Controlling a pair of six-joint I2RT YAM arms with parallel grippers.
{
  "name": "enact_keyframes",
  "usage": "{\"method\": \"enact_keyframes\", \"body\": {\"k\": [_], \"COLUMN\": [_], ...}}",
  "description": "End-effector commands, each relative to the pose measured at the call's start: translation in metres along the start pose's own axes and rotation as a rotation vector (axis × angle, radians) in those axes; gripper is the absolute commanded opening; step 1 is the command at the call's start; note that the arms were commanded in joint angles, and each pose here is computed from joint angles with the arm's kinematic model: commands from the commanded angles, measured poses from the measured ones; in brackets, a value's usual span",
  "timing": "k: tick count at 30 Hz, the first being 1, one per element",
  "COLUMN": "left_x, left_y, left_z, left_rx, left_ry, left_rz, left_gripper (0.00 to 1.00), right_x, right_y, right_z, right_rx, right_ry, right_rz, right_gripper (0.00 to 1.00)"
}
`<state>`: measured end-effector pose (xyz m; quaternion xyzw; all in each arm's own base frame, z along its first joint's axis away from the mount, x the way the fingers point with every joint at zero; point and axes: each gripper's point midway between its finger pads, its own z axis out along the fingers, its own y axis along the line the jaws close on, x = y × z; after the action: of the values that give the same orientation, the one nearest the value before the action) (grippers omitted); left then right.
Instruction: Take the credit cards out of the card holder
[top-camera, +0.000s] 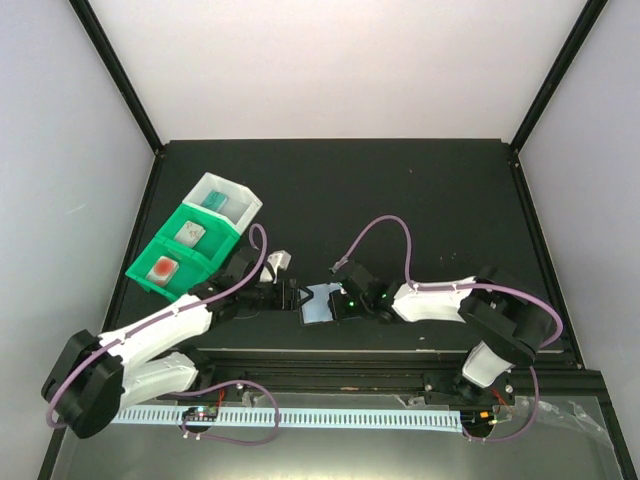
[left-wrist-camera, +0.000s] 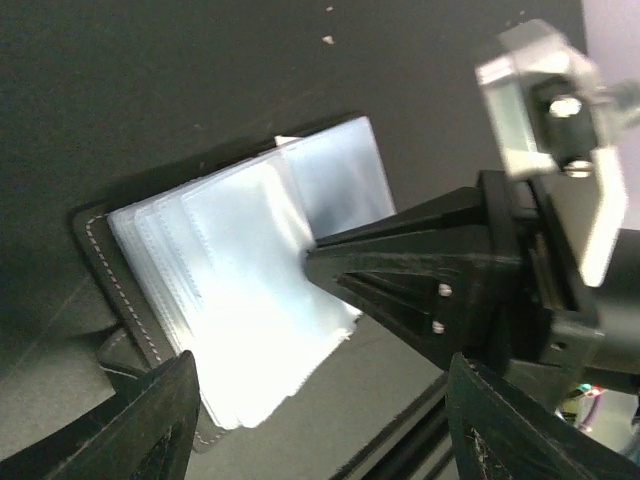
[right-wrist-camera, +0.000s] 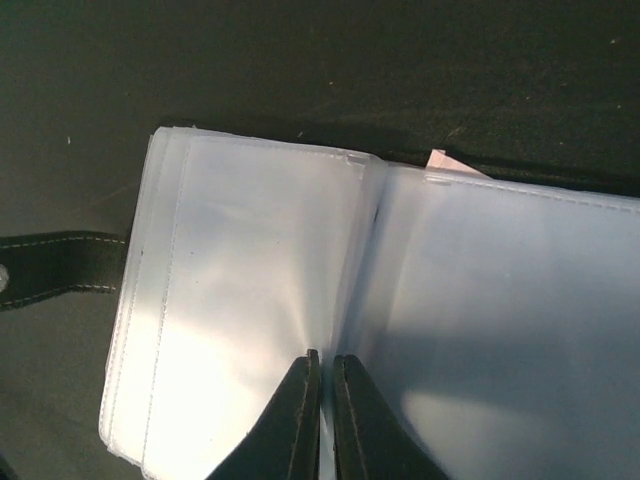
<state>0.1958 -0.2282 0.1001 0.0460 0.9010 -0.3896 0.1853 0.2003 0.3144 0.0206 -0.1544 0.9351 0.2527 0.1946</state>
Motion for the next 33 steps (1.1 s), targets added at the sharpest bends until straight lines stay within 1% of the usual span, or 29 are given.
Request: {"method": "enact_keyframes", "body": {"k": [1,7,10,15,16,20,28,30,33], "left_x": [-0.02,-0.022,-0.023,-0.025,-0.027,-0.022,-0.015,-0.015,-0.015], "left_y": [-0.003,0.007,0.009,0.008,0.009,0.025,0.031,0.028,0.023], "left_z": [0.006,0.021,0.028,0.034,0.034,0.045,0.053,0.052,0.051], "left_rx": [0.008,0.021,0.025,0.039,0.033,-0.025,-0.016,0.003,0.03], "left_ry": [-0.039,-0.034,-0.031,-0.028,-0.036,-0.001,0.02,0.014,0.017], "left_rz": [0.032,0.004,0.018,0.031,0.029,-0.004,-0.033,-0.03,-0.029], "left_gripper": [0.7,0.71,0.69,0.69,0.69,0.69,0.69,0.67,0.59], "right_x": [0.003,0.004,0.005,0.005,0.004,0.005,0.007,0.007,0.009], "right_y": [-0.003,-0.003,-0.004,-0.002,-0.002,-0.003,-0.003,-0.003,-0.003], "right_z": [0.0,-0.001,0.001,0.002,0.002,0.0,0.001,0.0,0.002], "right_rx": [-0.01,-0.023,-0.023,-0.027,-0.025,-0.026,-0.034,-0.038,-0.045], "right_ry": [-0.023,-0.037,-0.031,-0.021,-0.025,-0.033,-0.027,-0.032,-0.027], "right_rz": [0.032,0.049,0.047,0.042,0.045,0.055,0.061,0.063,0.064], "right_gripper": [0.06,0.06,0.06,0.06,0.06,0.06,0.06,0.06,0.06]}}
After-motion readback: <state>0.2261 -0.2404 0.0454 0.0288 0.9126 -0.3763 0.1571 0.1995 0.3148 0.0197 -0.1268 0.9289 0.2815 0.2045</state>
